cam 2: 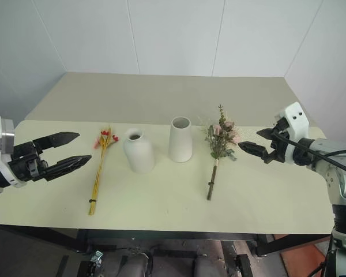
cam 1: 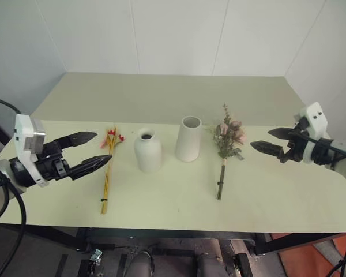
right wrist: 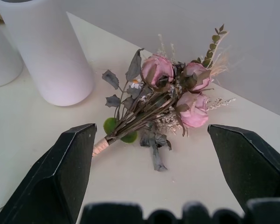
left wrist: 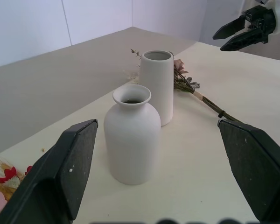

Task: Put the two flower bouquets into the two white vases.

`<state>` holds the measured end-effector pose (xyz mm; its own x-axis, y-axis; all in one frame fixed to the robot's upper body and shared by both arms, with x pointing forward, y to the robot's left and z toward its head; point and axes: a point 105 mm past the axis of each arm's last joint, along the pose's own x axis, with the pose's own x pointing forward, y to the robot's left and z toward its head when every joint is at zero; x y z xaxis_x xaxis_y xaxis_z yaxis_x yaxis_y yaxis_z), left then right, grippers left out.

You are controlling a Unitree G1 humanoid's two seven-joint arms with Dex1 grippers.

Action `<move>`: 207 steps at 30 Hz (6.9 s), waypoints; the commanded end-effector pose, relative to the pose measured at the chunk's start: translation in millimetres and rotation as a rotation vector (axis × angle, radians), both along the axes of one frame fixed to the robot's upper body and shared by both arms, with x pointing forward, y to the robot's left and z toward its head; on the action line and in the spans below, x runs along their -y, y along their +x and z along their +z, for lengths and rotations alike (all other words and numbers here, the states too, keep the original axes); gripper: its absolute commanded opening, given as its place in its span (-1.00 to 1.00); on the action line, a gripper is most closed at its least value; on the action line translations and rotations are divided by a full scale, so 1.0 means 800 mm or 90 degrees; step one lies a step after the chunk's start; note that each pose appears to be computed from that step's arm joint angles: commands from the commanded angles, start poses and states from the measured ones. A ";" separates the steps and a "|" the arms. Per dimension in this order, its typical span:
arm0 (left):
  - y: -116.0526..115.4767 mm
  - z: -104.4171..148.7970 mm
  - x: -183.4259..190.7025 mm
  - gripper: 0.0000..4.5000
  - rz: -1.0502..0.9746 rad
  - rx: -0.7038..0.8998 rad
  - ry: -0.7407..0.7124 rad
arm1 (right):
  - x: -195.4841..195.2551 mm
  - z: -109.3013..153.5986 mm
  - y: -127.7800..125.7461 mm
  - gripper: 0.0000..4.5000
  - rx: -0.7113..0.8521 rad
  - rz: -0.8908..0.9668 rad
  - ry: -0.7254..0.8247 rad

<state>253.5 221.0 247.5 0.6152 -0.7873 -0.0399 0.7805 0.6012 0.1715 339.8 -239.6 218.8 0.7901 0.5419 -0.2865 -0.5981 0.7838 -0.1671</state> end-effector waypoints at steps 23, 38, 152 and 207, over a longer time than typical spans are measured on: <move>0.008 0.038 0.012 0.99 -0.107 0.036 0.047 | -0.084 -0.067 0.059 1.00 -0.415 -0.202 -0.069; 0.008 0.038 0.012 1.00 -0.102 0.042 0.042 | -0.118 -0.070 0.093 -0.56 -0.392 -0.216 -0.085; 0.163 -0.042 -0.093 -0.99 0.577 -0.338 -0.001 | -0.092 0.067 -0.075 1.00 0.099 0.528 -0.010; 0.143 0.152 0.070 -0.99 -0.263 0.096 -0.279 | -0.091 0.041 -0.087 1.00 0.101 0.466 0.038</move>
